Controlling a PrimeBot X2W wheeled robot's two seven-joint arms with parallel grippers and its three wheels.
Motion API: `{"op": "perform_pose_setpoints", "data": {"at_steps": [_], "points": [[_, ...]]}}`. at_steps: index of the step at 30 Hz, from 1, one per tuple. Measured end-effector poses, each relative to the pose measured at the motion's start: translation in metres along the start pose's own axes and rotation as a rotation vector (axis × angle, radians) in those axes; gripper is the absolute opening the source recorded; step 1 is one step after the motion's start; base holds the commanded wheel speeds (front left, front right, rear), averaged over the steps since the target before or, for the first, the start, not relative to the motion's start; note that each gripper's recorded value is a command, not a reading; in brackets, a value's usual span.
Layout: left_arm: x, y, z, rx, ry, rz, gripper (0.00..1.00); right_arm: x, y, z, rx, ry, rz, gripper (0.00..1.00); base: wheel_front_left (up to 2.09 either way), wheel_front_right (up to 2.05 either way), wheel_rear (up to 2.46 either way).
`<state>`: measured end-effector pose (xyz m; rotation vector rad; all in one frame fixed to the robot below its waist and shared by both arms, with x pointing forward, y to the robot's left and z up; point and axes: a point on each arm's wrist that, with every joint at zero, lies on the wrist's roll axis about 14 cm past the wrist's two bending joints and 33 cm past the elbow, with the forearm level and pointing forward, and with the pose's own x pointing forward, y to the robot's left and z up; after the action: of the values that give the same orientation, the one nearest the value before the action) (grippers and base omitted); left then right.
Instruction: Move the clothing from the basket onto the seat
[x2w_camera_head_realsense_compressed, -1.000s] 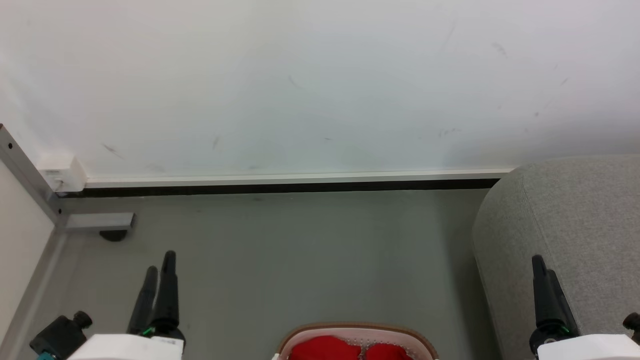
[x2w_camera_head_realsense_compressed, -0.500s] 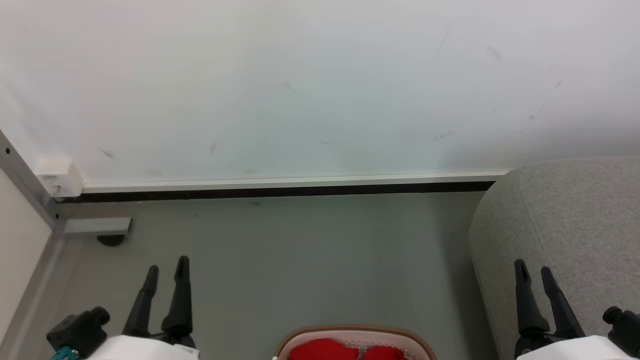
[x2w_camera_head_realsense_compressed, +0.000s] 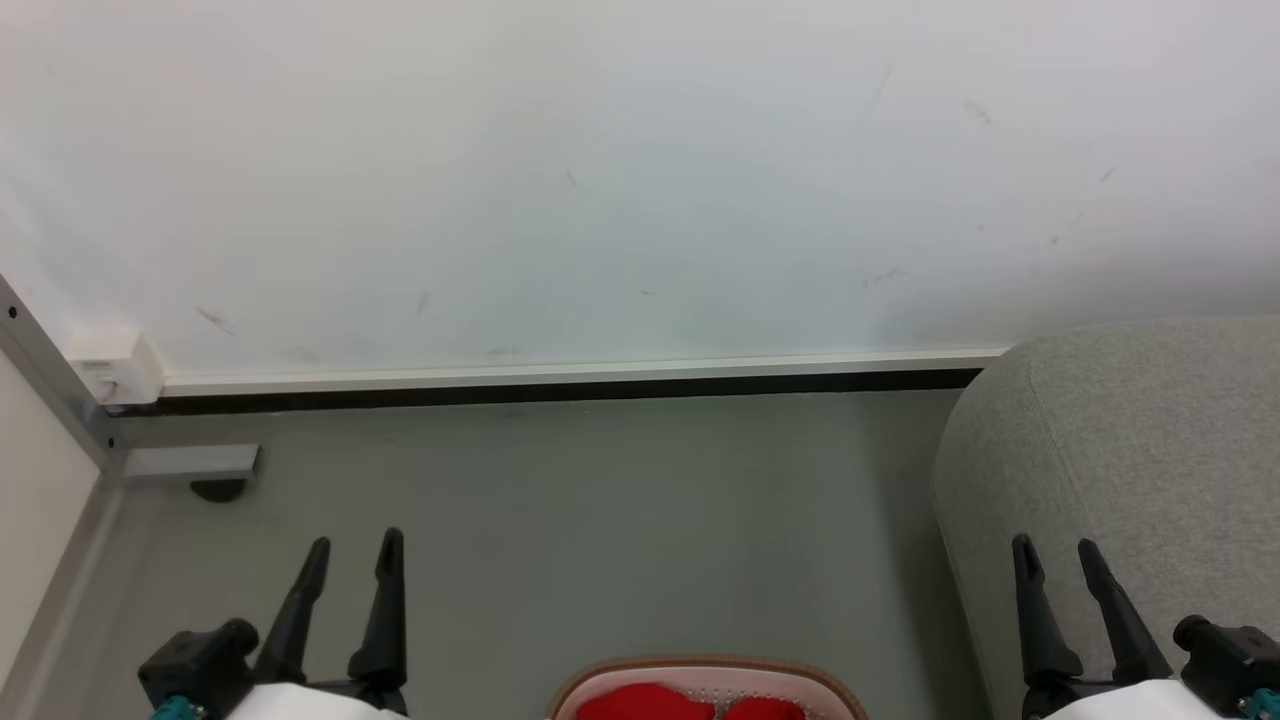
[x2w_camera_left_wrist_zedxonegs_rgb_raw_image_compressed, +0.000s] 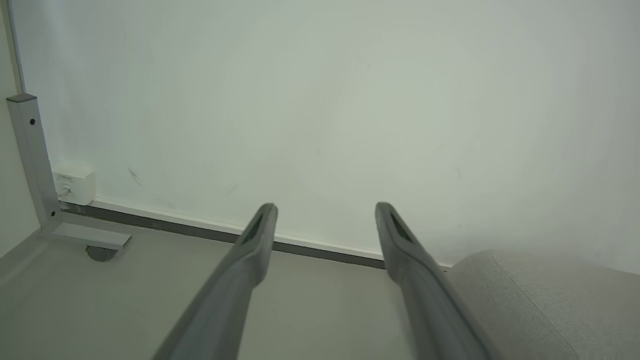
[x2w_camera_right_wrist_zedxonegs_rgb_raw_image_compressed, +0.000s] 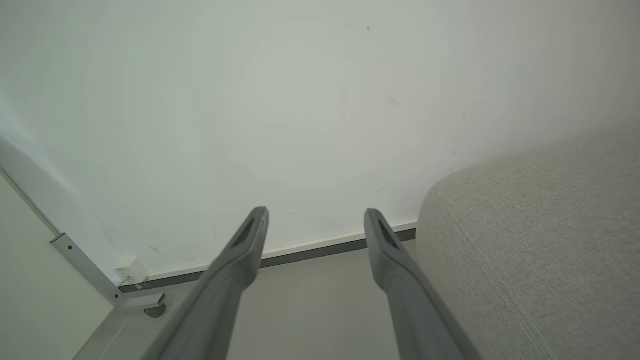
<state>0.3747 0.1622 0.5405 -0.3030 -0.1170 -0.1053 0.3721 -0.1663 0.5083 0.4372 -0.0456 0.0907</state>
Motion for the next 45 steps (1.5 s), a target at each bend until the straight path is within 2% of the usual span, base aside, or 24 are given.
{"op": "perform_pose_setpoints", "data": {"at_steps": [18,45], "points": [[-0.002,-0.008,0.003,0.144,-0.028,-0.040,1.00,-0.001,0.009,-0.004,-0.148,0.006,0.034,1.00,0.00,0.00,0.00],[-0.004,-0.013,0.006,0.274,-0.067,-0.078,1.00,-0.001,0.020,-0.001,-0.297,-0.018,0.078,1.00,0.00,0.00,0.00]]}}
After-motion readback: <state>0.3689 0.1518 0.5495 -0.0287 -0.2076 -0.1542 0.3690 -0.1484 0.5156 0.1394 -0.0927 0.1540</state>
